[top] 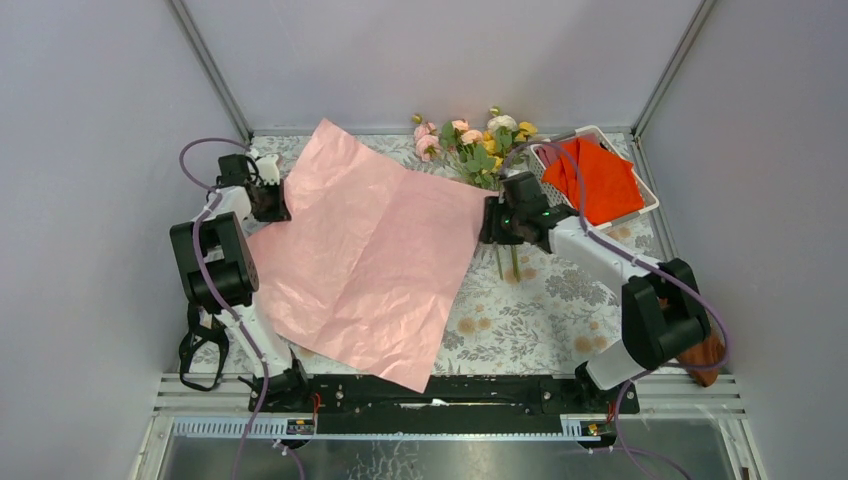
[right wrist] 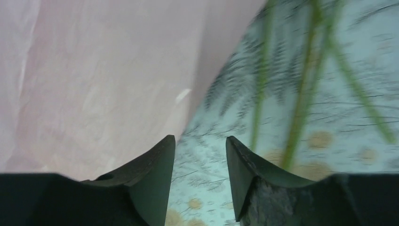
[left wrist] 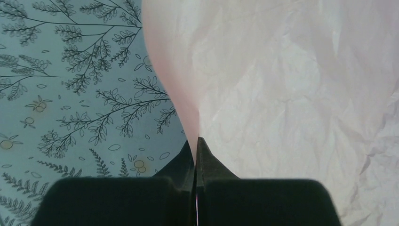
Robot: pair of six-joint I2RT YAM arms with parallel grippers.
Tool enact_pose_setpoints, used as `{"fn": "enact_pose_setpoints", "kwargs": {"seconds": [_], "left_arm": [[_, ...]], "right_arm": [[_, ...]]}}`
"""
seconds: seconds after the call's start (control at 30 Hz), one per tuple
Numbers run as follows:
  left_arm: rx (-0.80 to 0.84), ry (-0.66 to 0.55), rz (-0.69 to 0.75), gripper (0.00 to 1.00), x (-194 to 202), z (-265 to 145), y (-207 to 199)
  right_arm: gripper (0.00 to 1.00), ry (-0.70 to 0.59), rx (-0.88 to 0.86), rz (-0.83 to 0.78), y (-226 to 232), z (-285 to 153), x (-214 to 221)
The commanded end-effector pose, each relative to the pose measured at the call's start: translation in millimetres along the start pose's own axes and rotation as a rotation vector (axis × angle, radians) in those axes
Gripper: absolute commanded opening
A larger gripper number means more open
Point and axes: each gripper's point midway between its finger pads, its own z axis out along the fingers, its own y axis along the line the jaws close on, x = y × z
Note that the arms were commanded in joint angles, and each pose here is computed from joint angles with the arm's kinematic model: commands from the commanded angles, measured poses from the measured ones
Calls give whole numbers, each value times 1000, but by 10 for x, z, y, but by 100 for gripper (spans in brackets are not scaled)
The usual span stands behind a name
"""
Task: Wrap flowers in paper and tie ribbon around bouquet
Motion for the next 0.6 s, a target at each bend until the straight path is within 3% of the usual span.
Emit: {"fn": "enact_pose_setpoints", "kwargs": {"seconds": [0.0, 0.1, 0.33, 0.47, 0.57], "left_arm": [[-12, -74, 111, 0, -224, 51, 88], [-19, -77, 126, 0, -257, 80, 124], [-62, -54, 196, 0, -219, 27, 216], [-175, -48, 247, 0, -248, -69, 452], [-202, -44, 265, 0, -242, -99, 539]], "right_arm": [[45, -195, 172, 9, -457, -316, -565], [37, -152, 187, -23, -470, -100, -666], [37, -67, 237, -47, -537, 491, -892], [35, -22, 271, -57, -598, 642, -910], [39, 7, 249, -54, -591, 730, -803]]}}
